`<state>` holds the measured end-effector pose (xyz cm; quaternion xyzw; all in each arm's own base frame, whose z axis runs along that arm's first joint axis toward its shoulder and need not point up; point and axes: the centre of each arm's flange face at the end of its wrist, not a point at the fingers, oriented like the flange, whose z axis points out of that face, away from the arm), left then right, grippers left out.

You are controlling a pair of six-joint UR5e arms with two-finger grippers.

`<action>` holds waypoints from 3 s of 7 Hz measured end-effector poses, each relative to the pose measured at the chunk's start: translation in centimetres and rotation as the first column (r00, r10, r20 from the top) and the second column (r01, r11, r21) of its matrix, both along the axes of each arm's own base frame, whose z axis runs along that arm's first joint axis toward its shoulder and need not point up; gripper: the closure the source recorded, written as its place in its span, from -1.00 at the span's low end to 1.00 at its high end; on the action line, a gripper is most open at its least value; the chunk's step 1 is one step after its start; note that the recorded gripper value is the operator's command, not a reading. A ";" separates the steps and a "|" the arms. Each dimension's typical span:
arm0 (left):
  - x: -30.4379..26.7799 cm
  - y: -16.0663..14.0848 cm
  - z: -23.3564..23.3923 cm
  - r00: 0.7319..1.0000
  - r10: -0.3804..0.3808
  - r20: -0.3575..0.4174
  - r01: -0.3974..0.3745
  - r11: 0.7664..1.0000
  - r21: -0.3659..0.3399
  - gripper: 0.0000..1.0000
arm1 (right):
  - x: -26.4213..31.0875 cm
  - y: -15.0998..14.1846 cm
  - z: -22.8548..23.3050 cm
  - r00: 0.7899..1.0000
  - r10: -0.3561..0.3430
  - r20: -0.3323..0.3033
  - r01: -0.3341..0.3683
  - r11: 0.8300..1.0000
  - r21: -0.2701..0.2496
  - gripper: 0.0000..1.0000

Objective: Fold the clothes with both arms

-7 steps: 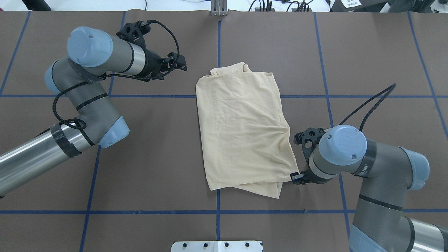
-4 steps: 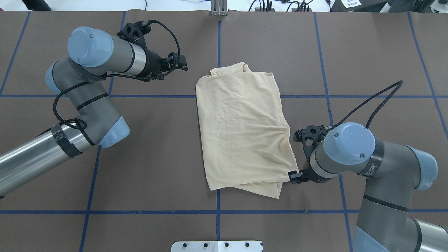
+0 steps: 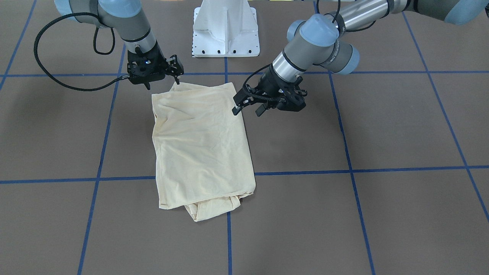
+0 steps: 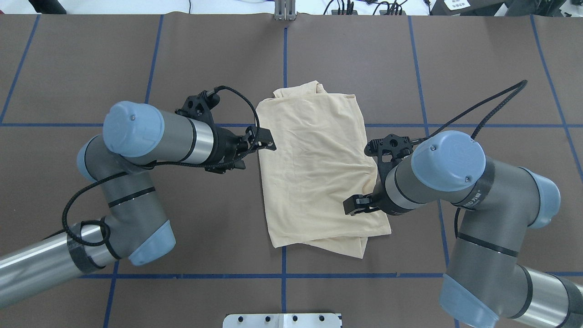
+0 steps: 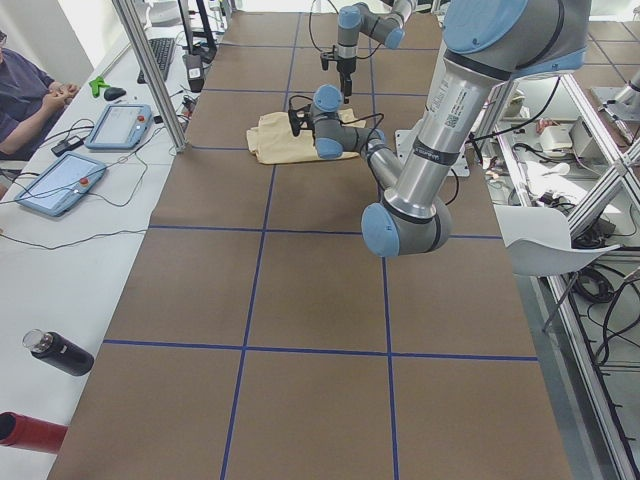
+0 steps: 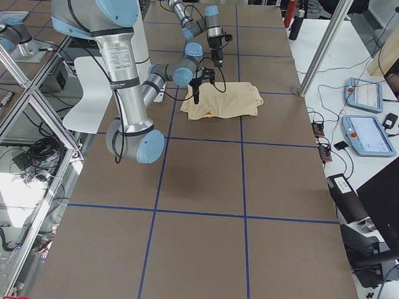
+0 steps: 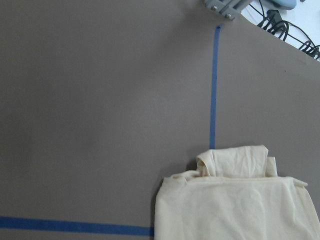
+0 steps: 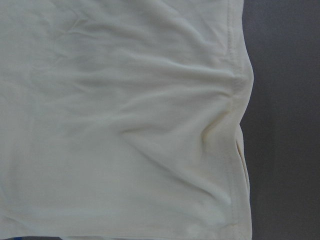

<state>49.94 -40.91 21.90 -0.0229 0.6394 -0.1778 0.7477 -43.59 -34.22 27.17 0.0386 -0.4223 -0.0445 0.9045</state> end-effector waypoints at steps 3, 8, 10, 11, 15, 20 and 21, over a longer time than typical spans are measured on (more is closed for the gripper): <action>5.8 8.5 1.3 1.000 0.025 -0.008 -0.026 0.984 -0.177 -0.95 | 0.3 -0.6 -1.8 0.995 0.060 0.077 -0.058 0.998 -0.023 -0.98; 9.9 10.7 3.1 0.999 0.033 0.044 -0.022 0.974 -0.228 -0.89 | 0.9 -1.0 -2.4 0.992 0.075 0.098 -0.072 0.997 -0.030 -0.98; 10.8 10.8 2.4 0.998 0.035 0.050 -0.022 0.970 -0.241 -0.86 | 1.4 -1.4 -2.4 0.992 0.067 0.107 -0.062 0.997 -0.048 -0.98; 11.1 10.7 2.3 0.998 0.034 0.053 -0.019 0.968 -0.252 -0.81 | 1.6 -1.6 -2.5 0.992 0.067 0.110 -0.061 0.997 -0.053 -0.98; 11.5 10.6 2.2 0.998 0.033 0.056 -0.017 0.966 -0.260 0.21 | 1.8 -1.7 -2.4 0.992 0.067 0.111 -0.061 0.997 -0.056 -0.98; 11.6 10.8 1.6 0.997 0.039 0.065 -0.020 0.965 -0.263 1.00 | 1.9 -1.7 -2.1 0.992 0.066 0.106 -0.060 0.996 -0.062 -0.98; 11.4 10.9 1.2 0.997 0.040 0.063 -0.022 0.965 -0.262 1.00 | 1.8 -1.6 -1.9 0.992 0.073 0.102 -0.065 0.995 -0.078 -0.98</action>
